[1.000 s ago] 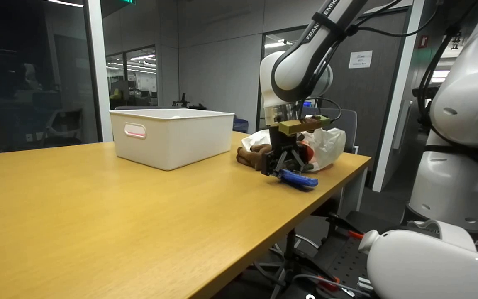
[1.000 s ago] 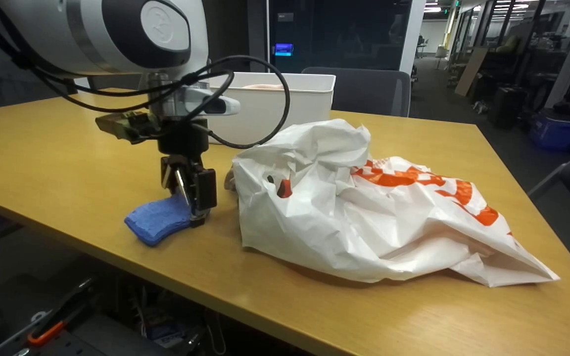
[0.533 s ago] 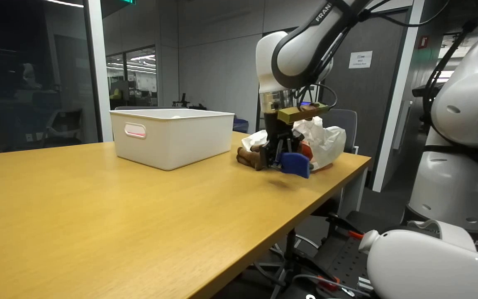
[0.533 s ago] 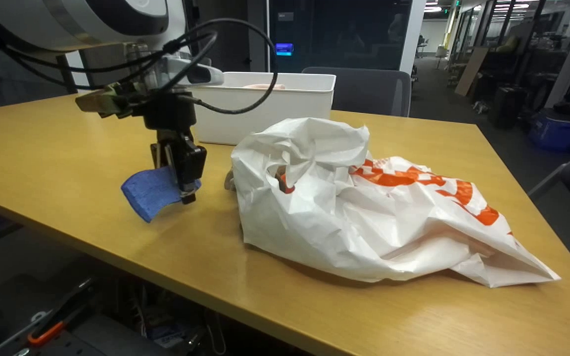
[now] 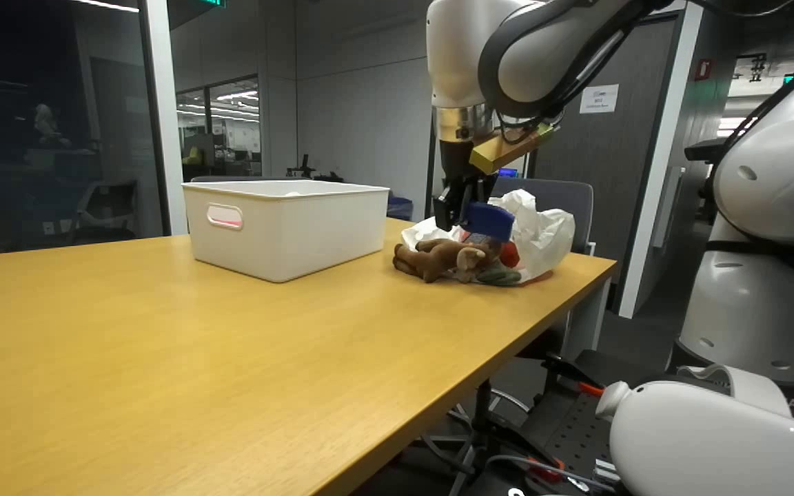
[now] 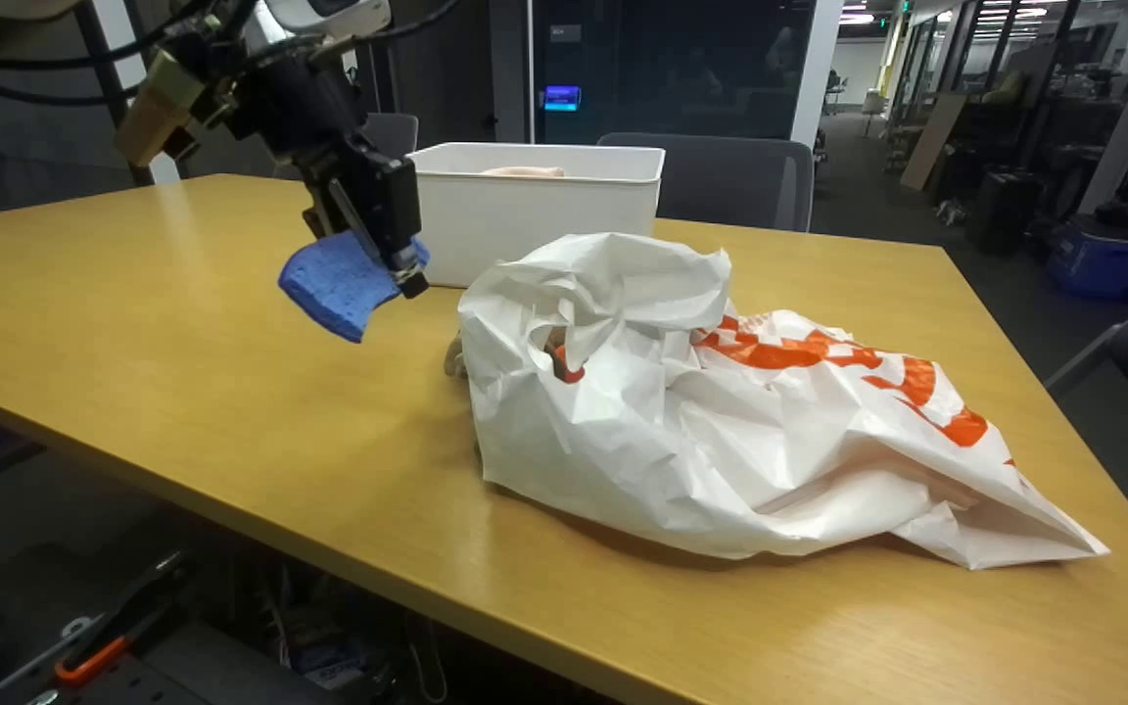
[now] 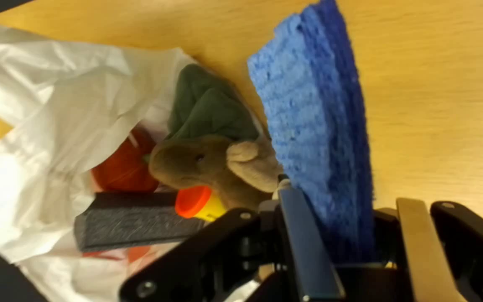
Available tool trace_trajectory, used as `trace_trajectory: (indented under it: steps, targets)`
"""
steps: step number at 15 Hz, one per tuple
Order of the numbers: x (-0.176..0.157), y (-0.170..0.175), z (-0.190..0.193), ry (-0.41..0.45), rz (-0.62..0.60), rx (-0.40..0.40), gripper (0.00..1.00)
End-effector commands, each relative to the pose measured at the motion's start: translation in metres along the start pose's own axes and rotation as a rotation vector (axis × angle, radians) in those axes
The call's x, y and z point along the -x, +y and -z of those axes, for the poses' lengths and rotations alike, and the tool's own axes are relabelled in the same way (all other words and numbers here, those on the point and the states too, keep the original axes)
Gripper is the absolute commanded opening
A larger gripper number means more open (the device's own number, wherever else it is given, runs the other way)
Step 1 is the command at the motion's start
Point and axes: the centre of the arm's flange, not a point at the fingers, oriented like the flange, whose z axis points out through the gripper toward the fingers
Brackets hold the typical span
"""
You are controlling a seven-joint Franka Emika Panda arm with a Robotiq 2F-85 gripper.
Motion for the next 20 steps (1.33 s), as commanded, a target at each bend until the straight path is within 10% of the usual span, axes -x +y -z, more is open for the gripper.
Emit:
trace_trajectory:
  steps: [1, 5, 10, 20]
  targets:
    - [-0.012, 0.016, 0.003, 0.119, -0.019, 0.163, 0.02]
    - [-0.028, 0.029, -0.024, 0.201, 0.0, 0.317, 0.02]
    - [-0.041, 0.02, -0.052, 0.272, -0.001, 0.224, 0.02]
    - [-0.064, 0.042, -0.113, 0.283, 0.003, 0.36, 0.02]
